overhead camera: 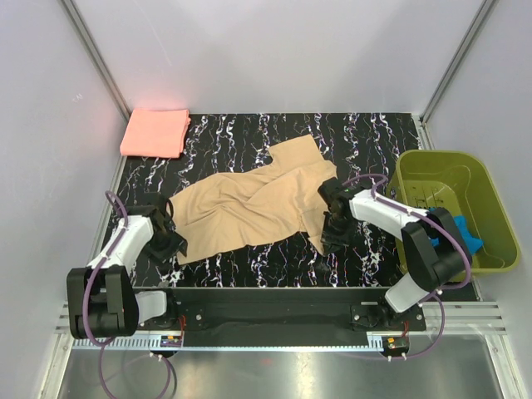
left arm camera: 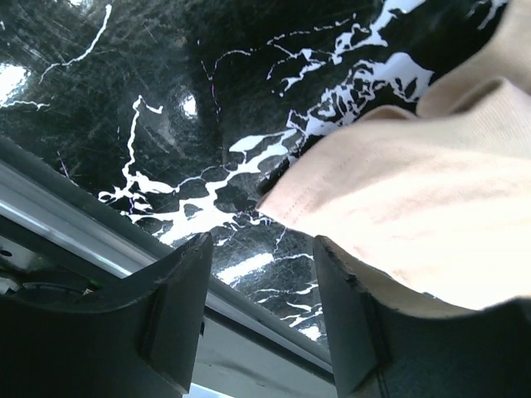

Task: Fold and stack the t-shirts
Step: Flatten the tshirt out

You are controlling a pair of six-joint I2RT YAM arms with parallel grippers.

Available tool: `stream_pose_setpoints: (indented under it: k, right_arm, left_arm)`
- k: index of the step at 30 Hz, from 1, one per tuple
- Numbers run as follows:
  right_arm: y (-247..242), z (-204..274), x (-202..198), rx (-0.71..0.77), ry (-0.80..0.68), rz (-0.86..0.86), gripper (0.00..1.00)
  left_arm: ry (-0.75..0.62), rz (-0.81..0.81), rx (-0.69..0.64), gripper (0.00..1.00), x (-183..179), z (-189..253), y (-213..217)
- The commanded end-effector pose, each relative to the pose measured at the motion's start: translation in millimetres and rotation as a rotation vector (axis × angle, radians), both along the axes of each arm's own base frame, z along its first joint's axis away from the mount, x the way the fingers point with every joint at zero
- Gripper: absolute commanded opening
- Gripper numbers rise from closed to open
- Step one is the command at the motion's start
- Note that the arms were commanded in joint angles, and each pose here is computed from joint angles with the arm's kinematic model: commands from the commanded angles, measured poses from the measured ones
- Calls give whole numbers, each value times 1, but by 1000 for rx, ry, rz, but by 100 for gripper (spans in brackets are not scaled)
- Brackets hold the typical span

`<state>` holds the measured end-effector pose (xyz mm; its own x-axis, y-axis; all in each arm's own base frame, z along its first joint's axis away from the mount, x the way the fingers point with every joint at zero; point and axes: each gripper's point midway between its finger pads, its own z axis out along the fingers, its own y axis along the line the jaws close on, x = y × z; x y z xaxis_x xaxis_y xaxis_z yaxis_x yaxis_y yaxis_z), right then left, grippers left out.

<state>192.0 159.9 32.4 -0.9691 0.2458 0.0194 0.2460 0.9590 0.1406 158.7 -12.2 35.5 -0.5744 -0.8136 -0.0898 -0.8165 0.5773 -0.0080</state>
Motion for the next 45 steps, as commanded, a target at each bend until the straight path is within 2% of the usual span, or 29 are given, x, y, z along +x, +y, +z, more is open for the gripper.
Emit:
stream_pose_setpoints:
  k: [1, 6, 12, 13, 15, 17, 22, 23, 24, 25, 26, 30, 33, 34, 35, 39, 45]
  right_arm:
    - [9, 11, 3, -6, 0, 39, 1]
    - [10, 15, 2, -2, -7, 44, 6]
    - [23, 18, 2, 46, -21, 72, 7]
    - [26, 18, 4, 52, -23, 77, 12]
    - [27, 25, 10, 47, -38, 100, 26]
    - [2, 30, 3, -70, -27, 88, 40]
    - [2, 33, -8, 14, -56, 5, 54]
    - [2, 31, -8, 26, -50, -17, 54]
    - [2, 25, -12, 38, -26, -39, 54]
    - [3, 22, -3, 65, -42, -93, 53]
    - [1, 16, -5, 68, -36, -119, 40]
    - [0, 9, 8, 75, -68, -195, 19]
    - [-3, 3, 8, 59, -51, -245, 22]
    - [-1, 2, 11, 67, -58, -261, 30]
    - [-2, 0, 10, 64, -57, -268, 34]
    - [-1, -9, 12, 53, -35, -280, 42]
    - [-1, -18, 19, 37, -43, -297, 45]
  left_arm:
    - [-30, 2, 20, 57, 10, -3, 5]
    - [5, 6, -32, 52, 8, -21, -4]
    - [8, -9, 20, 44, 13, -31, 6]
    - [7, -11, 20, 43, 14, -33, 6]
    - [19, -14, 19, 33, 12, -37, 6]
    - [32, -30, 22, 22, 11, -39, 8]
    - [-12, -50, 20, 13, 18, -32, 7]
    - [-12, -52, 18, 10, 18, -31, 7]
    - [-16, -58, 19, 2, 20, -29, 7]
    - [-13, -60, 17, 0, 20, -29, 7]
    - [-14, -63, 16, 0, 19, -29, 7]
    - [-19, -71, -4, 0, 20, -31, 3]
    - [-25, -78, -6, 0, 22, -29, 3]
    - [-22, -79, -8, 0, 21, -29, 3]
    - [-22, -82, -9, 0, 21, -29, 3]
    - [-27, -88, -15, 0, 24, -29, 2]
    - [-35, -97, -22, 0, 26, -28, 1]
